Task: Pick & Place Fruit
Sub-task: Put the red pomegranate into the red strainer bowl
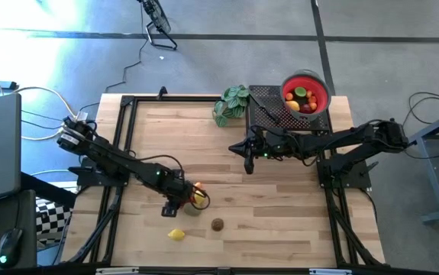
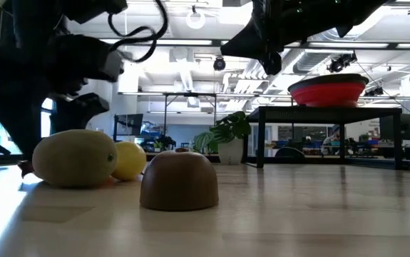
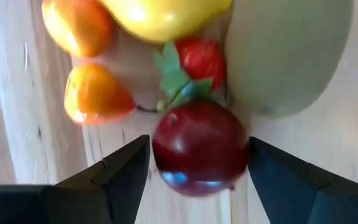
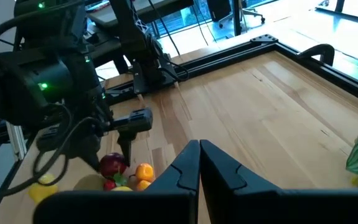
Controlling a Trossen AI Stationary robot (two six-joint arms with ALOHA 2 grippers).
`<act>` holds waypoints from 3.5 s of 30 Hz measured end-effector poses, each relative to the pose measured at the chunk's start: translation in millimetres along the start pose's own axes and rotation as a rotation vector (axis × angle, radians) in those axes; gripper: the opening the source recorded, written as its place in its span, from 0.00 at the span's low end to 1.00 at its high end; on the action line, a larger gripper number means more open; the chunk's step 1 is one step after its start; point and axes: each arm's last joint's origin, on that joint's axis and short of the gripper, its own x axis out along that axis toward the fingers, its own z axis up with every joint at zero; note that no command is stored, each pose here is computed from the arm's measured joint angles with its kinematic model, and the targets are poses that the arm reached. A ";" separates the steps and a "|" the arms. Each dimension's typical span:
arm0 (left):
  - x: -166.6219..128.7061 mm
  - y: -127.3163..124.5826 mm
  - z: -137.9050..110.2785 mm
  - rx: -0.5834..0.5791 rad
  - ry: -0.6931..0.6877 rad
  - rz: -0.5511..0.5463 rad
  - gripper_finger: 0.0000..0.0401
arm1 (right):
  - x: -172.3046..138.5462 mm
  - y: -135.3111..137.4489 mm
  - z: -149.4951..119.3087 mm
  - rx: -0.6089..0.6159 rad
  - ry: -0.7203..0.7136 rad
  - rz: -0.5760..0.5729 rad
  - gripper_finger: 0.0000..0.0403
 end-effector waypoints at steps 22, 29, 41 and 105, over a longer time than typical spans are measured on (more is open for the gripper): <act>8.0 -0.3 -0.1 -0.001 0.024 -0.006 0.64 | 0.0 -0.6 -1.8 -0.001 0.017 -0.006 0.01; 8.0 -0.4 0.1 -0.001 0.023 -0.007 0.64 | 0.0 -0.6 -1.9 -0.001 0.018 -0.006 0.01; 7.8 -0.4 0.0 0.000 0.023 -0.007 0.64 | 0.0 -0.6 -1.9 -0.023 0.018 -0.006 0.01; -192.1 155.1 46.4 -0.423 -0.610 -0.122 0.52 | -0.6 5.3 5.2 -0.400 -0.053 0.132 0.01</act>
